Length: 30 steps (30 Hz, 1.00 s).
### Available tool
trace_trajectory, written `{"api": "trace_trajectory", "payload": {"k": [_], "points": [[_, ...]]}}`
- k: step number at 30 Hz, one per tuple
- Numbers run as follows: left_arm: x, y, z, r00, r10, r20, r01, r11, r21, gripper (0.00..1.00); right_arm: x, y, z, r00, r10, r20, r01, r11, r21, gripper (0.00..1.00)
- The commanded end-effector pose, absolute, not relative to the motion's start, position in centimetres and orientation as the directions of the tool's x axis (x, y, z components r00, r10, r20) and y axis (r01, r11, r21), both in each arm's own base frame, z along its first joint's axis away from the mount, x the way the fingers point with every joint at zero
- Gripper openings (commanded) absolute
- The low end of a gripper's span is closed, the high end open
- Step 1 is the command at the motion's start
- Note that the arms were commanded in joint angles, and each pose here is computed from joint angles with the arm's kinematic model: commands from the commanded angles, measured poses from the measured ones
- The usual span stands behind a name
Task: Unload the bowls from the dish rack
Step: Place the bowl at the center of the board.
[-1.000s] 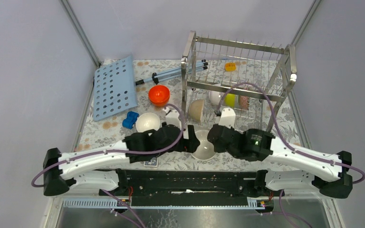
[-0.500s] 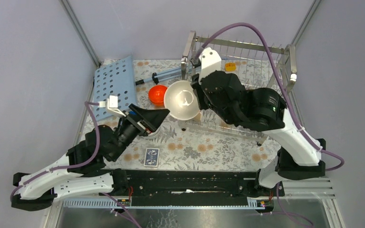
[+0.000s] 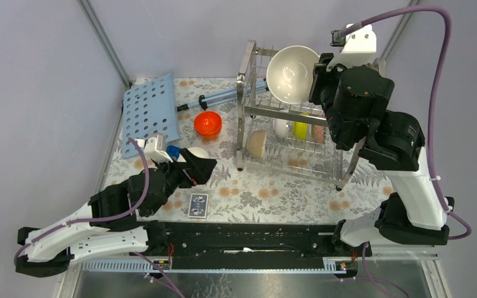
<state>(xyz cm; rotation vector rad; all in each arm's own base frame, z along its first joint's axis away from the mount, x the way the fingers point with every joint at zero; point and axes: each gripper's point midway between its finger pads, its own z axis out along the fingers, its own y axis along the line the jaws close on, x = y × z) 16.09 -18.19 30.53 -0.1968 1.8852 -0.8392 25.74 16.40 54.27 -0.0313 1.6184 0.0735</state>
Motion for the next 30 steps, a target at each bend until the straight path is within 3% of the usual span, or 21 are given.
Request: {"api": "trace_trajectory", "payload": {"k": [1, 10, 15, 20, 25, 30], "points": [[16.3, -17.0, 31.1, -0.437, -0.506, -0.744, 0.208, 0.747, -0.631, 0.99, 25.1, 12.8, 58.9, 0.089, 0.186, -0.979, 0.045, 0.981, 0.191, 0.00], [16.5, -15.9, 29.2, -0.421, -0.521, -0.743, 0.170, 0.759, -0.628, 0.99, 23.6, 5.2, 64.4, 0.227, 0.036, -0.973, 0.349, 0.930, 0.116, 0.00], [16.6, -17.0, 28.4, -0.433, -0.488, -0.758, 0.192, 0.772, -0.606, 0.99, 25.9, 5.0, 65.8, 0.222, -0.037, -0.974, 0.442, 0.894, 0.066, 0.00], [16.6, -18.7, 27.4, -0.463, -0.451, -0.763, 0.222, 0.774, -0.592, 0.99, 30.1, 3.1, 63.7, 0.192, -0.040, -0.981, 0.529, 0.846, 0.069, 0.00], [16.3, -19.8, 26.4, -0.491, -0.414, -0.766, 0.248, 0.777, -0.579, 0.99, 31.6, -3.3, 61.0, 0.277, 0.163, -0.947, 0.574, 0.762, 0.299, 0.00], [16.4, -19.4, 26.8, -0.471, -0.413, -0.779, 0.262, 0.778, -0.571, 0.99, 29.1, -9.4, 59.0, 0.365, 0.238, -0.900, 0.634, 0.644, 0.428, 0.00]]}}
